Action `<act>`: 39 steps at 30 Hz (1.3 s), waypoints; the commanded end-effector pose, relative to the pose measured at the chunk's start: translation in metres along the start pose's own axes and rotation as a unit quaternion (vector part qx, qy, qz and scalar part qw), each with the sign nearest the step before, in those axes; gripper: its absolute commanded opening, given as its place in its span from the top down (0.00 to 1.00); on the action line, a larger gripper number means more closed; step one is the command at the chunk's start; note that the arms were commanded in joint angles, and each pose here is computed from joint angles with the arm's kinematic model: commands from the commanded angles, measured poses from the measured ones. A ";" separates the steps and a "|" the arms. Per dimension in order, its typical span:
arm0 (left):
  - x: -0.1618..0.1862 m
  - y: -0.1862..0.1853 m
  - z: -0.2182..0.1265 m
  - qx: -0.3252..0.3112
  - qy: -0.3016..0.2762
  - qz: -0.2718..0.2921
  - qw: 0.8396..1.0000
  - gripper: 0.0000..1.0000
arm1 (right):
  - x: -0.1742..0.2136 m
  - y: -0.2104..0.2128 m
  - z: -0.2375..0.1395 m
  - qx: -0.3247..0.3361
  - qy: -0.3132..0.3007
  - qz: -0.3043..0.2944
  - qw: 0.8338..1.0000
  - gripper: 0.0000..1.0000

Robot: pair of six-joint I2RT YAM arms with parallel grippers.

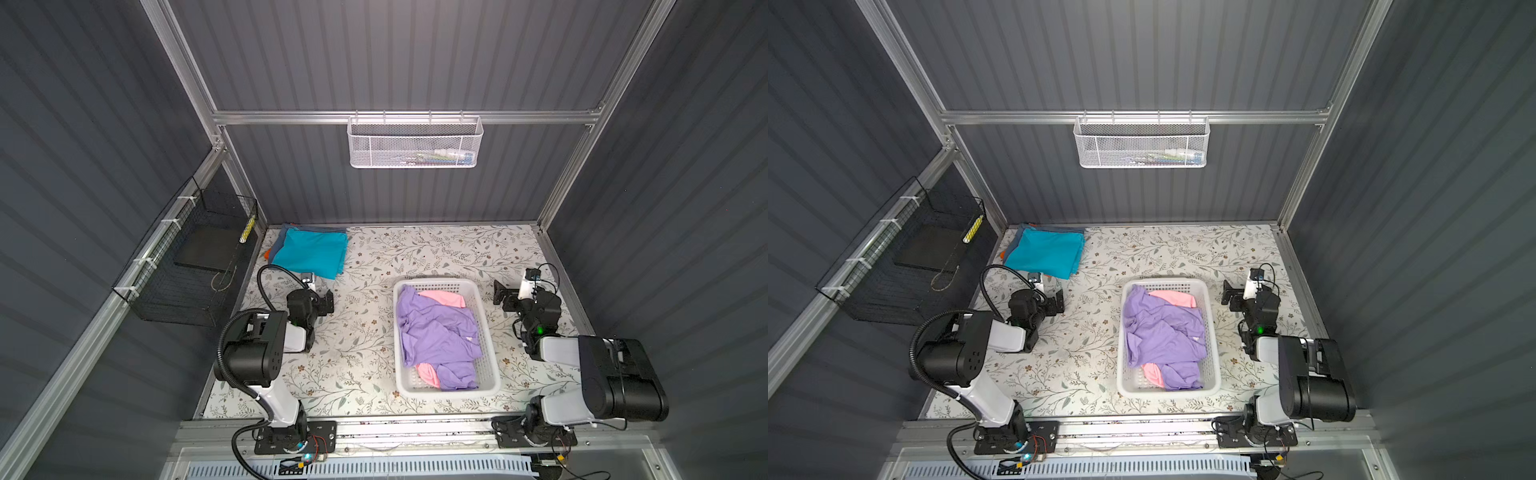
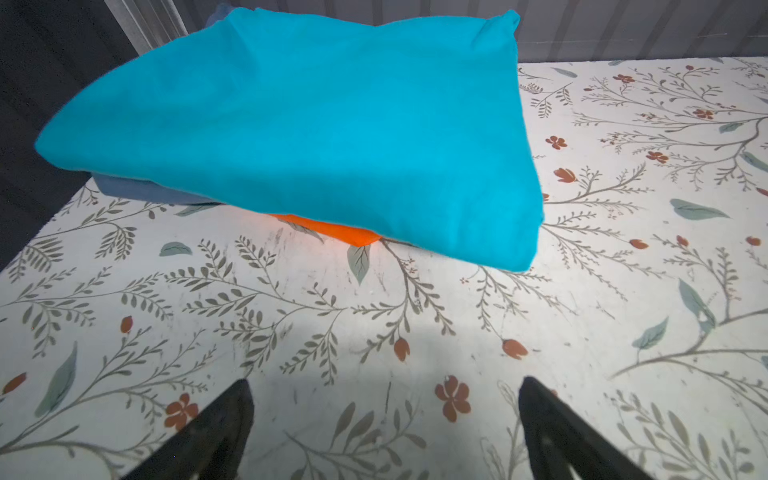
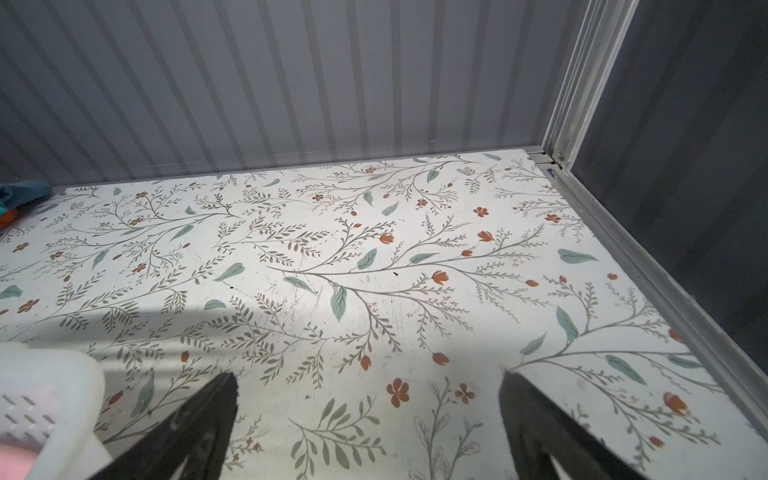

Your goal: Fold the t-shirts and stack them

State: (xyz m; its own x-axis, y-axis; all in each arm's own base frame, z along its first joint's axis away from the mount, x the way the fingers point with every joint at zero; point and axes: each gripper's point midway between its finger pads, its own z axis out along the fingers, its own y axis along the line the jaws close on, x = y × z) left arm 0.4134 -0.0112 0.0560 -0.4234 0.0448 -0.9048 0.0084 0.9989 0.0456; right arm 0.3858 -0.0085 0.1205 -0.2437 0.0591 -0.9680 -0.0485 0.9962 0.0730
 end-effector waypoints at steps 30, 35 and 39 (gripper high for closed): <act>-0.031 0.009 -0.012 -0.023 -0.018 -0.006 1.000 0.00 | -0.021 -0.008 -0.009 0.048 -0.015 -0.004 0.999 0.01; -0.090 0.053 -0.054 -0.143 -0.005 -0.139 0.980 0.00 | -0.064 -0.017 -0.028 0.135 0.007 0.049 0.990 0.01; -0.108 0.071 -0.086 -0.222 0.099 -0.233 0.942 0.00 | -0.088 -0.010 -0.048 0.151 0.033 0.094 0.984 0.01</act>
State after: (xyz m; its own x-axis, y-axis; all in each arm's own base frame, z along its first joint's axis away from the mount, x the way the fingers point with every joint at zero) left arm 0.4266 0.0303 0.2176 -0.3131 -0.2638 -0.9123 -0.3418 0.9276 -0.1509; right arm 0.3814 -0.0187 0.2408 -0.1444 0.1694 -0.9749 0.1661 0.9754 0.1449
